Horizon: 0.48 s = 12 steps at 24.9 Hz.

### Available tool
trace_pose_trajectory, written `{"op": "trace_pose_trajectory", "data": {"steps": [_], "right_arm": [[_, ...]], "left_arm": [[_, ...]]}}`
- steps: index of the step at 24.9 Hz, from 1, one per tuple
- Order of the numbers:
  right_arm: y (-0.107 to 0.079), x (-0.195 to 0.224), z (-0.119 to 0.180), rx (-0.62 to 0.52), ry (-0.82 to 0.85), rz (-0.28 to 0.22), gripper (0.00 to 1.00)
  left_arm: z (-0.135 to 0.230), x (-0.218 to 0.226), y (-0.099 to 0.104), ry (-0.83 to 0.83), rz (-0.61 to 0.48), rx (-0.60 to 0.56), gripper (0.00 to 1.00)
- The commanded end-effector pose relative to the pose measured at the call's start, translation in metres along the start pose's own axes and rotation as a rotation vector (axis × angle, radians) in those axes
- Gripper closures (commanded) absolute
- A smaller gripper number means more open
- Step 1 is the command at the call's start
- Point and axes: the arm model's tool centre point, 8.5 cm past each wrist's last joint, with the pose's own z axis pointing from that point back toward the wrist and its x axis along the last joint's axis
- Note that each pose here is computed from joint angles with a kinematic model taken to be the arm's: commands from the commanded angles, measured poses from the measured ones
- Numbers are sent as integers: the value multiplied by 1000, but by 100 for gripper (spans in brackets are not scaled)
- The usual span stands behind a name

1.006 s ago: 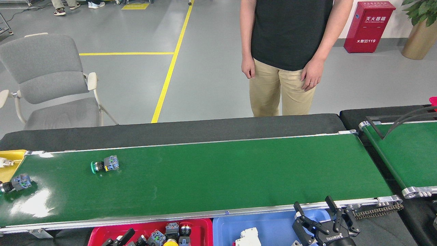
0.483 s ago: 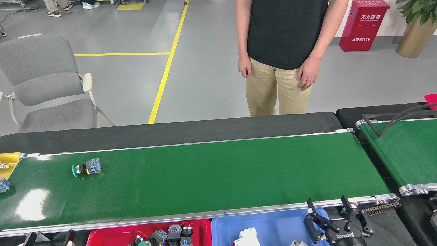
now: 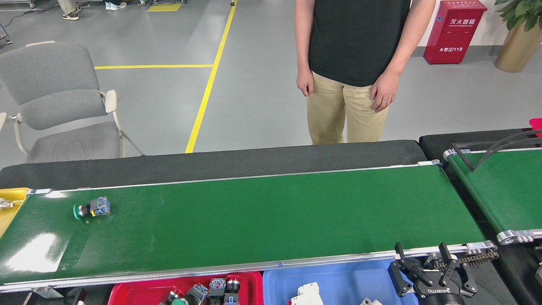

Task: Pick switch part from conveyor to tray

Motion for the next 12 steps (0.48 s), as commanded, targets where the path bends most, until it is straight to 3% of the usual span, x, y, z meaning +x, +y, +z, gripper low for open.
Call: {"op": "trace_pose_trajectory", "data": {"steps": [1, 12], "right_arm": [[-9, 2, -5, -36, 0, -9, 1], [-9, 5, -7, -33, -21, 1, 1]], "left_arm": [[-2, -5, 7, 4, -16, 23, 0], [-2, -16, 14, 17, -42, 32, 0]]}}
